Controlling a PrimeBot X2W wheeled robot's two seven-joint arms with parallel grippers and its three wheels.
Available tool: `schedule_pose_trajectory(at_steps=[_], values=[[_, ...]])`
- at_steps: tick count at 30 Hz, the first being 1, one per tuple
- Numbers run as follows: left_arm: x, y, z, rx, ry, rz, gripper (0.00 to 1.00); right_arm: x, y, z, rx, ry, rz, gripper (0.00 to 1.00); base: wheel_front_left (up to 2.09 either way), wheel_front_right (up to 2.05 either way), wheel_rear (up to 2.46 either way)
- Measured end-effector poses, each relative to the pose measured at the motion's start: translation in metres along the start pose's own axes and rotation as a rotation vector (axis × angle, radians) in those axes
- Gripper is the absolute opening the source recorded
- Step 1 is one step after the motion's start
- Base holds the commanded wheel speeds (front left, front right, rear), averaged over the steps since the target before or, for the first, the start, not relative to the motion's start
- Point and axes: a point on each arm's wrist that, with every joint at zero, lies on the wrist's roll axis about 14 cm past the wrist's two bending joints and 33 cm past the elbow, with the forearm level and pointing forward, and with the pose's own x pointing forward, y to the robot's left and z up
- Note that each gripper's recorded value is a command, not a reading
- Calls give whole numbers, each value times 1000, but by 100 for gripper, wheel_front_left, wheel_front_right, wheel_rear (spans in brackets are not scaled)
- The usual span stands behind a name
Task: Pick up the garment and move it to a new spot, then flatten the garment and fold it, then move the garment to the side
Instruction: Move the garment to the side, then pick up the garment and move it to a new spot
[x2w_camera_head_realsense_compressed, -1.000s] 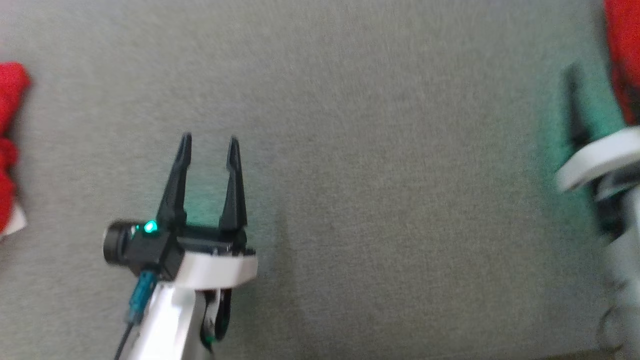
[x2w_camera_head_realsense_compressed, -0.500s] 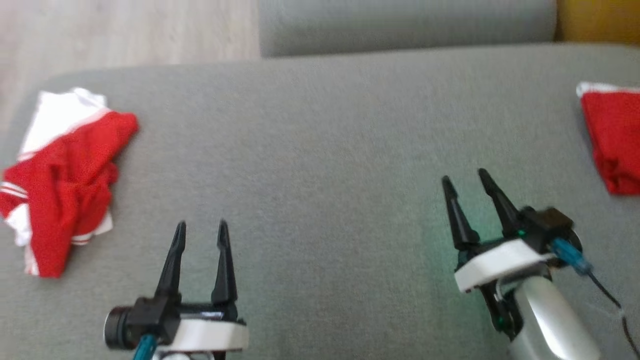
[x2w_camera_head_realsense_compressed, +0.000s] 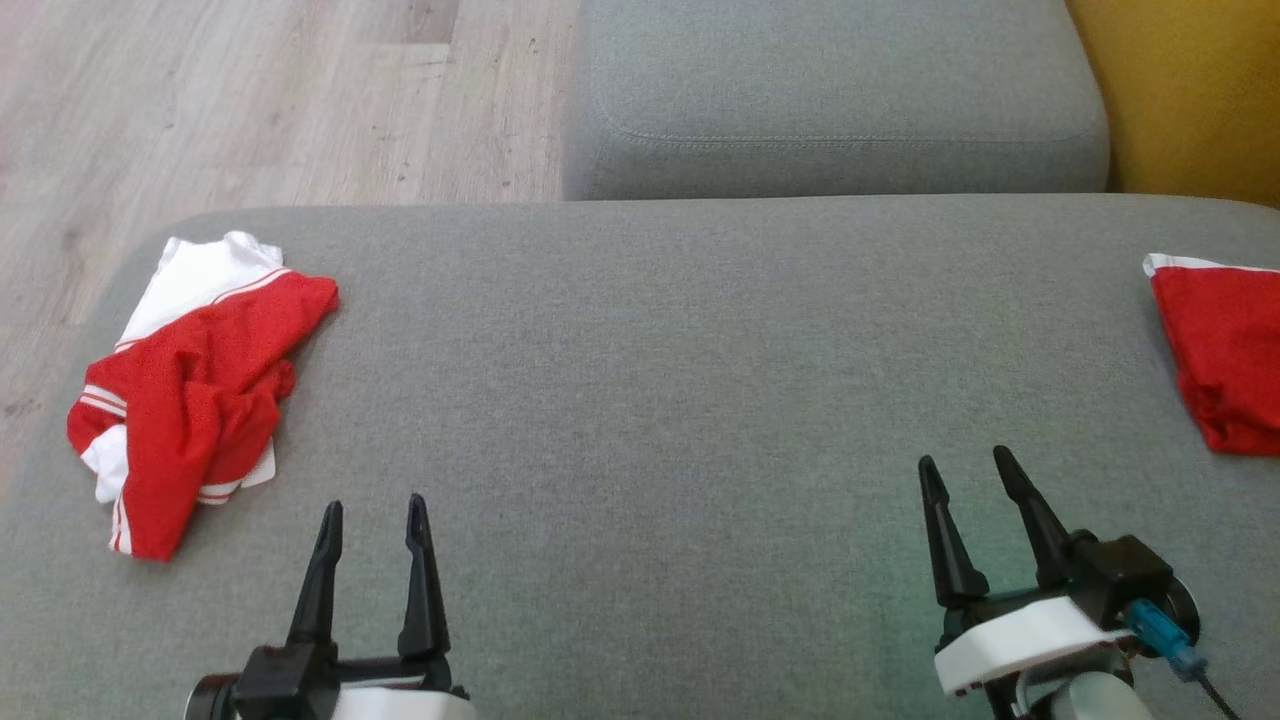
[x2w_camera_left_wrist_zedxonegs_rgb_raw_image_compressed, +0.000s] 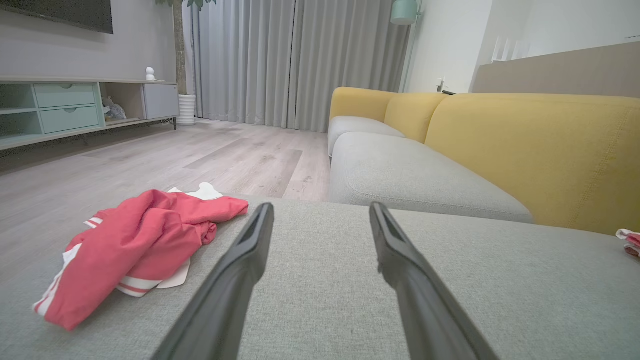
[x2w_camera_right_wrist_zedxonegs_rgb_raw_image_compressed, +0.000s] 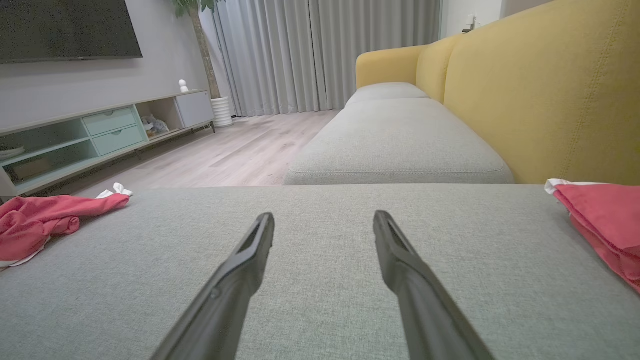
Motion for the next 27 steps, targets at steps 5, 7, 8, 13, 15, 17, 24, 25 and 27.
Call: schedule_pose_trajectory(at_steps=[5,7,8,13,15,17,24,25,27], values=[[0,-1,0,0,0,-6,100,-2,-2,2,-1,-8,-10,100,0,0,0],[0,-1,0,3,0,-7,100,-2,-3,3,5,-9,-12,100,0,0,0],[0,-1,0,7,0,-8,100,-2,-3,3,9,-11,-13,100,0,0,0],[0,-1,0,8,1,-8,100,-3,-3,2,18,-10,-16,100,0,0,0],[0,-1,-1,11,1,-9,100,-4,-3,1,19,-6,-16,100,0,0,0],[0,-1,-1,16,2,-9,100,-5,-3,0,20,-2,-17,100,0,0,0],[0,-1,-2,20,6,-11,100,-5,-3,-1,26,-2,-18,100,0,0,0],[0,-1,-2,23,6,-12,100,-5,-3,-1,28,-2,-19,100,0,0,0],[0,0,-2,24,7,-11,100,-5,-3,-1,28,-1,-19,100,0,0,0]])
